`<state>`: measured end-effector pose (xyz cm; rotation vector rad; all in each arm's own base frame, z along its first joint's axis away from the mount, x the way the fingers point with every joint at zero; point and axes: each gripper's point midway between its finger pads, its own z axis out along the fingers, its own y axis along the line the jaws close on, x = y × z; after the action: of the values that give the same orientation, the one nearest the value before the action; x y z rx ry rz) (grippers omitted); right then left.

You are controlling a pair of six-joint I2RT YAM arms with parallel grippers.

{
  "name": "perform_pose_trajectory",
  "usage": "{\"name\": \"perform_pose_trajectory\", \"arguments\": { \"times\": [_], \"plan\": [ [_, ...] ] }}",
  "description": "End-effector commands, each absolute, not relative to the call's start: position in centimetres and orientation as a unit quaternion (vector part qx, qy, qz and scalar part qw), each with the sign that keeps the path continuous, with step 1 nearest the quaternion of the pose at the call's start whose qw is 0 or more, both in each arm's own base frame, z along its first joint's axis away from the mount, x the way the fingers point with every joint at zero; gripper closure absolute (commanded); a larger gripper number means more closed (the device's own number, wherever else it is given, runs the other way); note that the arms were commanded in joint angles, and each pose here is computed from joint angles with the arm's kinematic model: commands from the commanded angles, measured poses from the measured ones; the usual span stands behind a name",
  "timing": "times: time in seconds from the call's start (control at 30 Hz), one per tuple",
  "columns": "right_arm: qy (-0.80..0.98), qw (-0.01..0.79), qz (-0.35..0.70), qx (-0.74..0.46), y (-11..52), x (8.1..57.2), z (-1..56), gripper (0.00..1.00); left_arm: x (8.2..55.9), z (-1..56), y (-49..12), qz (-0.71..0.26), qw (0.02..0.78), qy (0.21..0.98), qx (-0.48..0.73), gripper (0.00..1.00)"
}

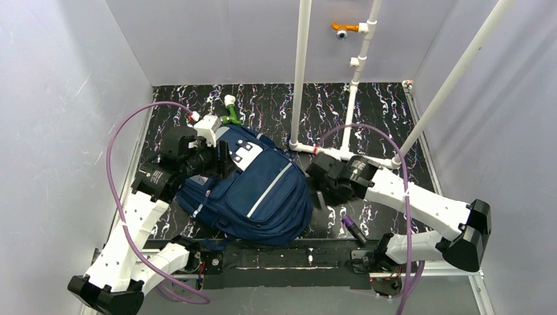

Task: Pack the student bag
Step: Place the stationery in the student bag, then pick up the stationery from the center of the board.

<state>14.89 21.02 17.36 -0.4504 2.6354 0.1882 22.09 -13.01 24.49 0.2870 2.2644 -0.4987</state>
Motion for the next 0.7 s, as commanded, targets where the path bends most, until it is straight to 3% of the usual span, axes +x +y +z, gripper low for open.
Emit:
{"name": "perform_pose_trajectory", "arguments": {
  "times": [0.0, 0.13, 0.27, 0.67],
  "plan": [
    [0.984, 0.134, -0.067, -0.099, 11.4, 9.4, 14.2, 0.02, 20.7, 26.2, -17.0, -0.307, 0.372, 0.864, 0.144, 0.47],
    [0.988, 0.128, -0.033, -0.084, 11.5, 8.5, 12.1, 0.02, 19.9, 26.1, -20.0, -0.327, 0.348, 0.856, 0.198, 0.47],
    [0.993, 0.082, -0.040, -0.076, 12.0, 8.0, 6.4, 0.02, 19.2, 25.8, -22.0, -0.335, 0.325, 0.856, 0.223, 0.46],
    [0.987, 0.152, 0.038, 0.020, 11.2, 14.4, 3.8, 0.02, 18.5, 27.6, -21.6, -0.347, 0.352, 0.846, 0.202, 0.44]
  ]
}}
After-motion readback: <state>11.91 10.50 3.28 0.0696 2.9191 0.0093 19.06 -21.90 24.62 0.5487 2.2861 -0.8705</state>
